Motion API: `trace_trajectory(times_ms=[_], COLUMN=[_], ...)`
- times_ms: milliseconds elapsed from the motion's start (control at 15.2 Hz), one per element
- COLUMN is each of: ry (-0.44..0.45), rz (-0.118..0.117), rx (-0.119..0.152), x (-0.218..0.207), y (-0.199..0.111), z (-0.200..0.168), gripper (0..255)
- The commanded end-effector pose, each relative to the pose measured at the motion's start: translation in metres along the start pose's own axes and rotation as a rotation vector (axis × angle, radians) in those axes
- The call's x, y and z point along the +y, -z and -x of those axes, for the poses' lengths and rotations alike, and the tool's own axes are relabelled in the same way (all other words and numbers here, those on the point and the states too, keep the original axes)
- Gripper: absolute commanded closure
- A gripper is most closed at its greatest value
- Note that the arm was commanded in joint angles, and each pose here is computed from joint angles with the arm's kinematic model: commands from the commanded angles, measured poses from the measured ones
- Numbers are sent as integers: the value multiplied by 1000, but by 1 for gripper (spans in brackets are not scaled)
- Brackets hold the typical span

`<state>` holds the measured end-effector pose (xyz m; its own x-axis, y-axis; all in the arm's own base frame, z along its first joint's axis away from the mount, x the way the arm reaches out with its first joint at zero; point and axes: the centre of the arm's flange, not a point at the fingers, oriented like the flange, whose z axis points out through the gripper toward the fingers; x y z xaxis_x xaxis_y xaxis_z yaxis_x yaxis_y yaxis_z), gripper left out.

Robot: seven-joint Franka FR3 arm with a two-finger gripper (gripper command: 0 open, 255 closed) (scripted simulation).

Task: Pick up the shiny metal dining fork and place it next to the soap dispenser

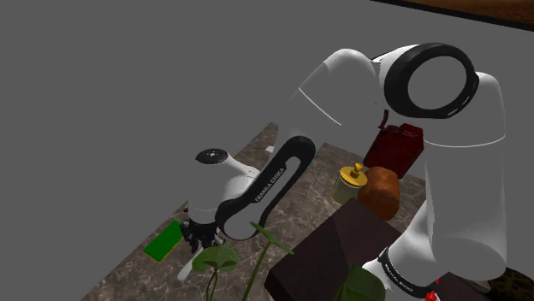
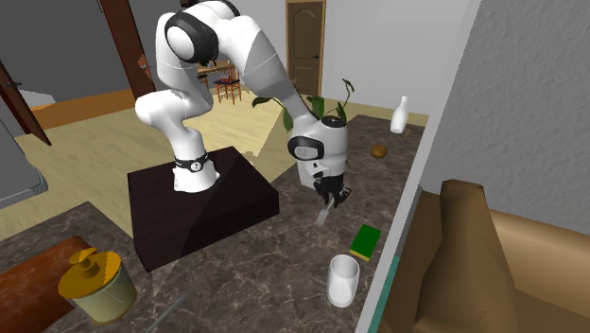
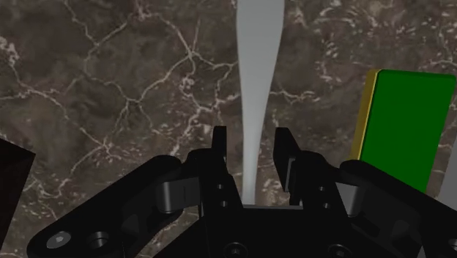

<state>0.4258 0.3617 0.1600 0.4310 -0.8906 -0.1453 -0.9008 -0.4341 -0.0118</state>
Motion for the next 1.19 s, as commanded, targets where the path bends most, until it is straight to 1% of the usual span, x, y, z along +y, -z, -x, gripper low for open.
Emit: trace_trajectory(times_ms=[0, 1122], ry=[0, 0], rz=[0, 0], rx=[0, 0], x=[0, -1], y=[10, 99], z=[1, 14], gripper=[255, 255])
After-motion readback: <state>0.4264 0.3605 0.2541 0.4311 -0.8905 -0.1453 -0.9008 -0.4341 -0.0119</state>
